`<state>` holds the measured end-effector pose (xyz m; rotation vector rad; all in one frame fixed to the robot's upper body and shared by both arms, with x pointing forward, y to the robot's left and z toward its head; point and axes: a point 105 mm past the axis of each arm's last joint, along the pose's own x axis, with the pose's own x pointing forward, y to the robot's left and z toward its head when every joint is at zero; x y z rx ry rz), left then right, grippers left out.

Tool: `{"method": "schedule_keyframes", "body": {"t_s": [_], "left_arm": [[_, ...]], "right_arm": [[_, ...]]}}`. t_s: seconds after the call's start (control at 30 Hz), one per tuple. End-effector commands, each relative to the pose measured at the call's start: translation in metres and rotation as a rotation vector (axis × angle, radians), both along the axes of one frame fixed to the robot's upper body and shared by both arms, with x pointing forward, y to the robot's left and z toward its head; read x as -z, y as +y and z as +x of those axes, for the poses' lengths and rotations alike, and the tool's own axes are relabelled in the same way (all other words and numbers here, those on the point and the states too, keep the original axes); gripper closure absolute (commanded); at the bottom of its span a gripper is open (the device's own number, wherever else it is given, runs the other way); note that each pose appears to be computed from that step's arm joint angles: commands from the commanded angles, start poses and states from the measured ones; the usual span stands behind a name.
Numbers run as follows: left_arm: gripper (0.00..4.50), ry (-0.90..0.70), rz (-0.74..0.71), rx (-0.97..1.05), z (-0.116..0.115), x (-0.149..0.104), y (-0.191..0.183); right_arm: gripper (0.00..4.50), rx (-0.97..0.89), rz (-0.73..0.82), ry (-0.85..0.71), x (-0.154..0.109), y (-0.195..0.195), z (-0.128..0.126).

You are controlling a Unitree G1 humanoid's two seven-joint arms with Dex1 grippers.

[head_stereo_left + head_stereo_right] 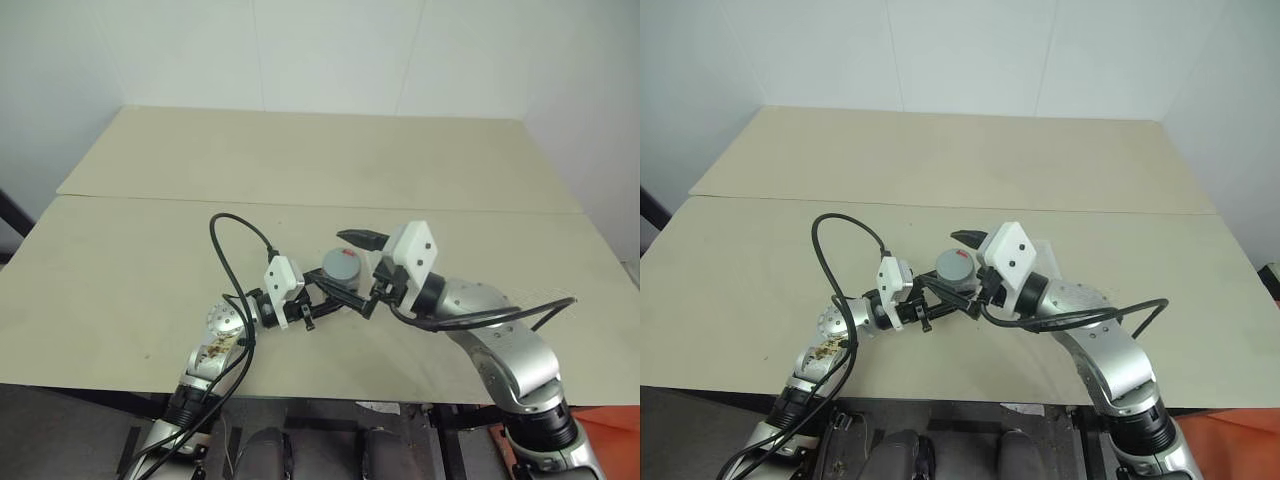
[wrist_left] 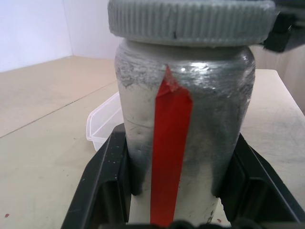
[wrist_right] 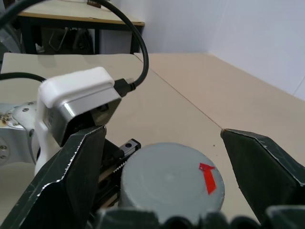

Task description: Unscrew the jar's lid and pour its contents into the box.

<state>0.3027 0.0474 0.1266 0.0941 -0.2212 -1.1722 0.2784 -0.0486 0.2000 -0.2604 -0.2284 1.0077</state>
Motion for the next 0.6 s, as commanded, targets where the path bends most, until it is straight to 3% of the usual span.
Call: {"method": "schedule_keyframes", "body": {"t_s": [0.03, 0.6], "left_arm": [[2.51, -0.053, -0.015, 0.006, -0.002, -0.011, -0.001], [2.51, -0.052, -0.009, 0.012, -0.001, -0.009, -0.001]], "right_arm": [[0.03, 0.010, 0.018, -0.060, -0.011, -0.001, -0.001], [0.03, 0.084, 0.040, -0.023, -0.006, -0.042, -0.005]]}}
